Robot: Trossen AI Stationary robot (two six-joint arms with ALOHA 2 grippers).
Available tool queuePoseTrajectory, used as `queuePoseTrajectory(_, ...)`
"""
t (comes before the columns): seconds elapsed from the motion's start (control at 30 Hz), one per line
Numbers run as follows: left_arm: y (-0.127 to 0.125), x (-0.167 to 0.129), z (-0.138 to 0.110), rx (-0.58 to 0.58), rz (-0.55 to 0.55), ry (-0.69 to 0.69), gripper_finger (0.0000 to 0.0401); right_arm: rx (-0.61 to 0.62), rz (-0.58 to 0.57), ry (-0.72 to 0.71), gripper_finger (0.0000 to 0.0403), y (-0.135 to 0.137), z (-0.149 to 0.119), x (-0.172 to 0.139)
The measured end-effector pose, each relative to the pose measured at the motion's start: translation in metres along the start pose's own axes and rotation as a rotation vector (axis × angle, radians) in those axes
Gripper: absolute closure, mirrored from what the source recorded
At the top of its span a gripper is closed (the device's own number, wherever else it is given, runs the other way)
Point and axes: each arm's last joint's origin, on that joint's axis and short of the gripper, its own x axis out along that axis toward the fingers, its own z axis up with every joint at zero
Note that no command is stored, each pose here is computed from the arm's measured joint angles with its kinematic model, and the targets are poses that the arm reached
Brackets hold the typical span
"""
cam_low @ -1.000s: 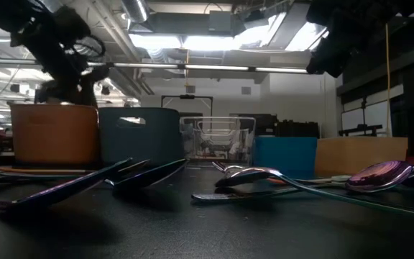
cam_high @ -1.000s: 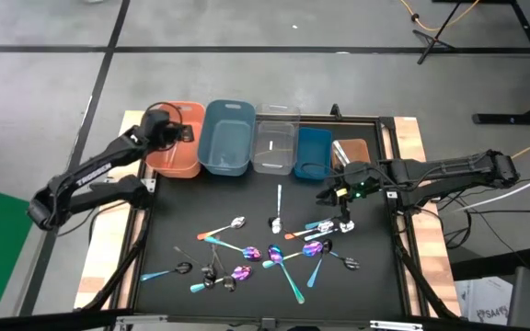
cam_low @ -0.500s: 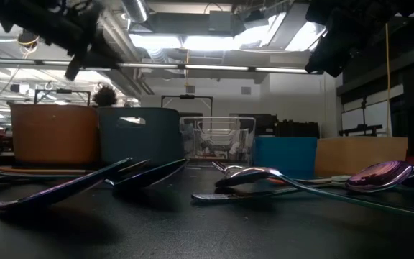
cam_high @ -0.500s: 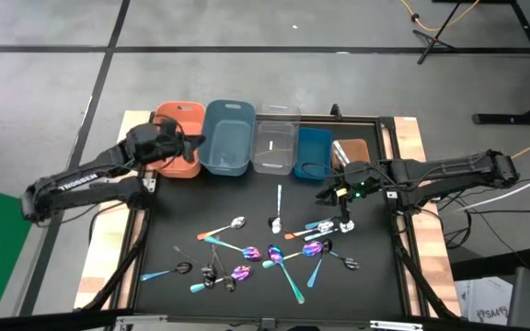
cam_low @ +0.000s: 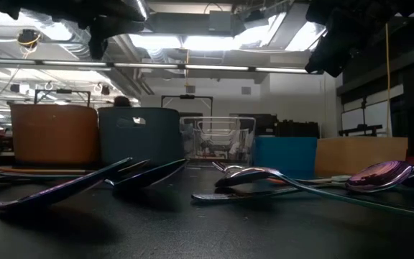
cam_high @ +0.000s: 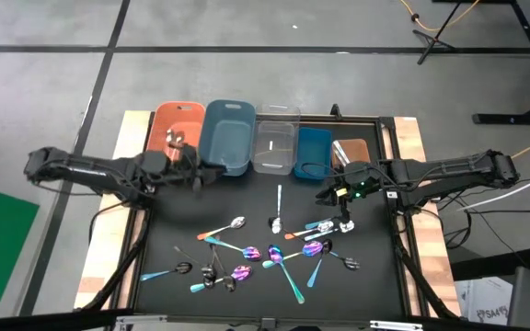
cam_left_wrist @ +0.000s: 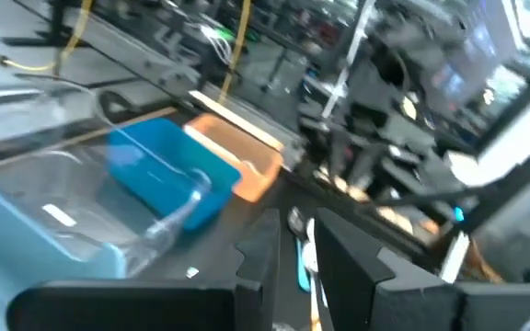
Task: Sort silverware by color (type)
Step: Put the purple spoon into the left blue bin
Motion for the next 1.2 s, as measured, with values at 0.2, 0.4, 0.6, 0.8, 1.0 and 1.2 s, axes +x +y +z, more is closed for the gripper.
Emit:
queuePoseTrajectory(0.2, -0.025, 0.017, -0.023, 0.068, -0.117, 0.054, 0.0336, 0.000, 0.000, 0.000, 0.0322, 0.000, 0.000, 0.000)
queuePoseTrajectory(0.4, -0.046, 0.030, -0.051, 0.115, -0.212, 0.106, 0.0336, 0.000, 0.000, 0.000, 0.0322, 0.000, 0.000, 0.000)
queuePoseTrajectory(0.6, -0.067, 0.039, -0.081, 0.148, -0.279, 0.191, 0.0336, 0.000, 0.000, 0.000, 0.0322, 0.000, 0.000, 0.000)
queuePoseTrajectory(0.8, -0.097, 0.054, -0.102, 0.172, -0.375, 0.294, 0.0336, 0.000, 0.000, 0.000, 0.0322, 0.000, 0.000, 0.000)
queuePoseTrajectory(1.0, -0.114, 0.072, -0.115, 0.186, -0.411, 0.350, 0.0336, 0.000, 0.000, 0.000, 0.0322, 0.000, 0.000, 0.000)
queuePoseTrajectory(1.2, -0.108, 0.079, -0.134, 0.240, -0.352, 0.452, 0.0336, 0.000, 0.000, 0.000, 0.0322, 0.000, 0.000, 0.000)
